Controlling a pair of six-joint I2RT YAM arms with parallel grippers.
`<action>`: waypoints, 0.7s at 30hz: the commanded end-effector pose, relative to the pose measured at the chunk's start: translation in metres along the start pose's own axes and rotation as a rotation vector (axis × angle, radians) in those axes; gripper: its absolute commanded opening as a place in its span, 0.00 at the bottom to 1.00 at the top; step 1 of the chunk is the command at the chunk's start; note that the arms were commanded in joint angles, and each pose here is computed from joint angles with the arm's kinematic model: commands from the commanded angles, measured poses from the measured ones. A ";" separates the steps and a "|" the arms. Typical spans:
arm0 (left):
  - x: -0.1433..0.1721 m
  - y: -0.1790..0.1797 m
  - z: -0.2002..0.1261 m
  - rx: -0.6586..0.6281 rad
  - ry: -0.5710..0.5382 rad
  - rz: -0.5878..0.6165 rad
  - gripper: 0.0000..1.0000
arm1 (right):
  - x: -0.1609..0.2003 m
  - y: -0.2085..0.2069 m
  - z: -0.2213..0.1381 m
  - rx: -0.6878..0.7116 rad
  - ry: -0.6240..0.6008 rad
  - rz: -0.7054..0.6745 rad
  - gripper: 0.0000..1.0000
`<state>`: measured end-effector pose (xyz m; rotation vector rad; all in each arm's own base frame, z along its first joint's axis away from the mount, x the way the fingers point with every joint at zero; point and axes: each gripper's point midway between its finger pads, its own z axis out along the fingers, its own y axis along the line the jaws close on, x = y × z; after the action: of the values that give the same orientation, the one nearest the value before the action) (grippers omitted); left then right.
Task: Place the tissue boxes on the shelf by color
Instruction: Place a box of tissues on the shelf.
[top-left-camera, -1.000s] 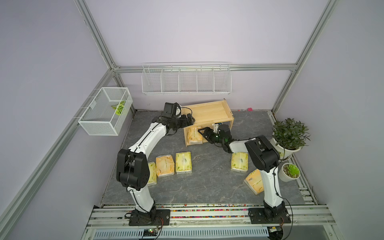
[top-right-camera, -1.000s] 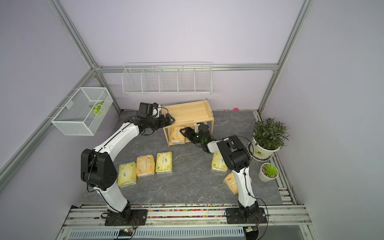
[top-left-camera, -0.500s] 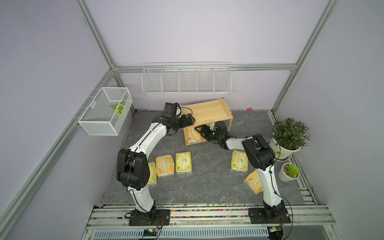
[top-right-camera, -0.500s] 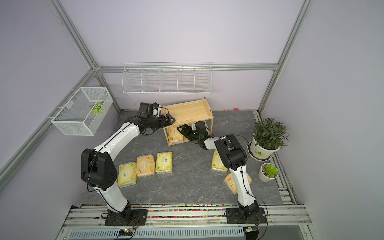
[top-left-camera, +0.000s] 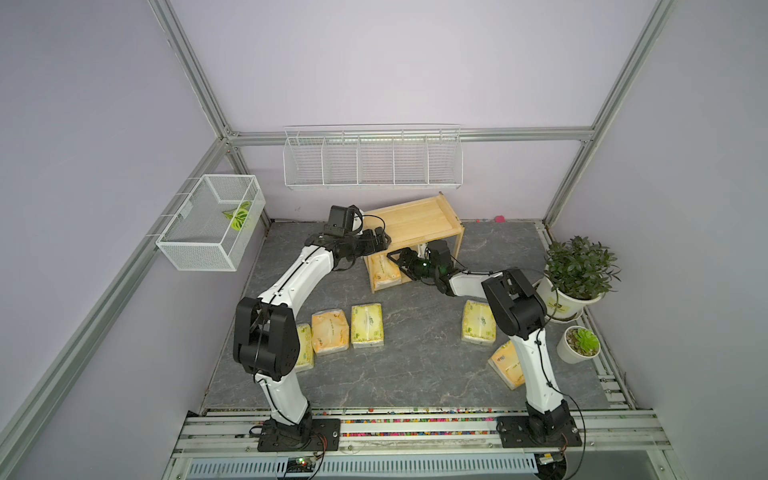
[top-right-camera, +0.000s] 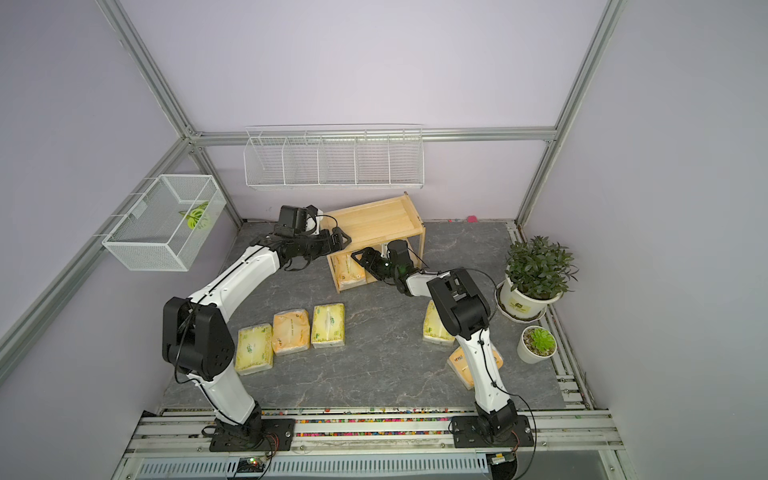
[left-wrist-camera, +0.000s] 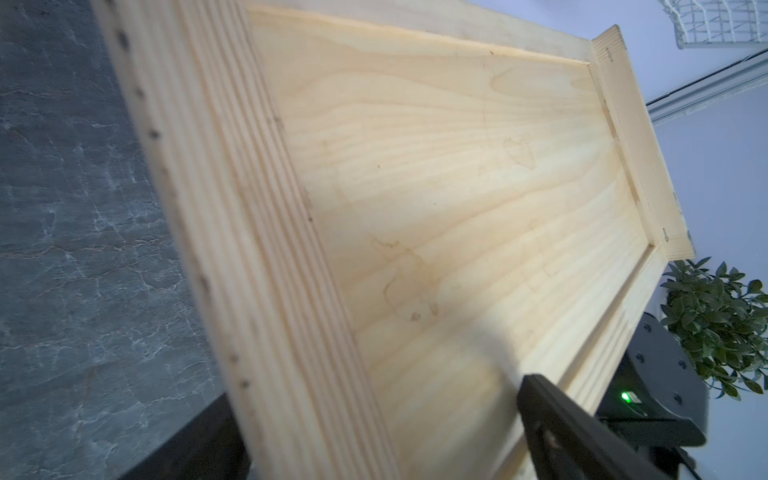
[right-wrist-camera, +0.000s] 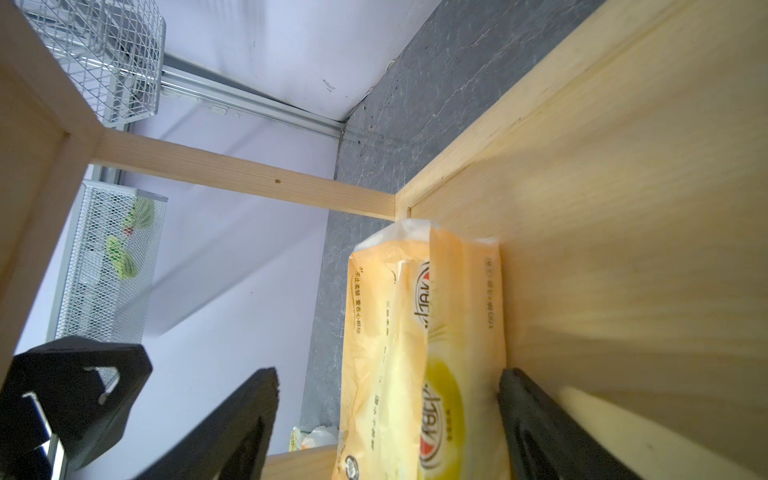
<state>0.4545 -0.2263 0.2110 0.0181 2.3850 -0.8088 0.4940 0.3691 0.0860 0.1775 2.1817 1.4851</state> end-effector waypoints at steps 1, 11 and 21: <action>0.019 0.007 0.011 -0.017 0.061 0.002 1.00 | 0.017 -0.014 -0.008 0.056 0.019 -0.004 0.89; 0.016 0.006 0.009 -0.016 0.052 0.001 1.00 | 0.019 -0.018 -0.032 0.063 -0.071 -0.002 0.90; 0.020 0.005 0.009 -0.012 0.061 0.000 1.00 | 0.004 -0.016 -0.024 0.010 -0.148 0.041 0.89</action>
<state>0.4543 -0.2265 0.2108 0.0183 2.3856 -0.8095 0.4736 0.3434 0.0834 0.2738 2.1021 1.4348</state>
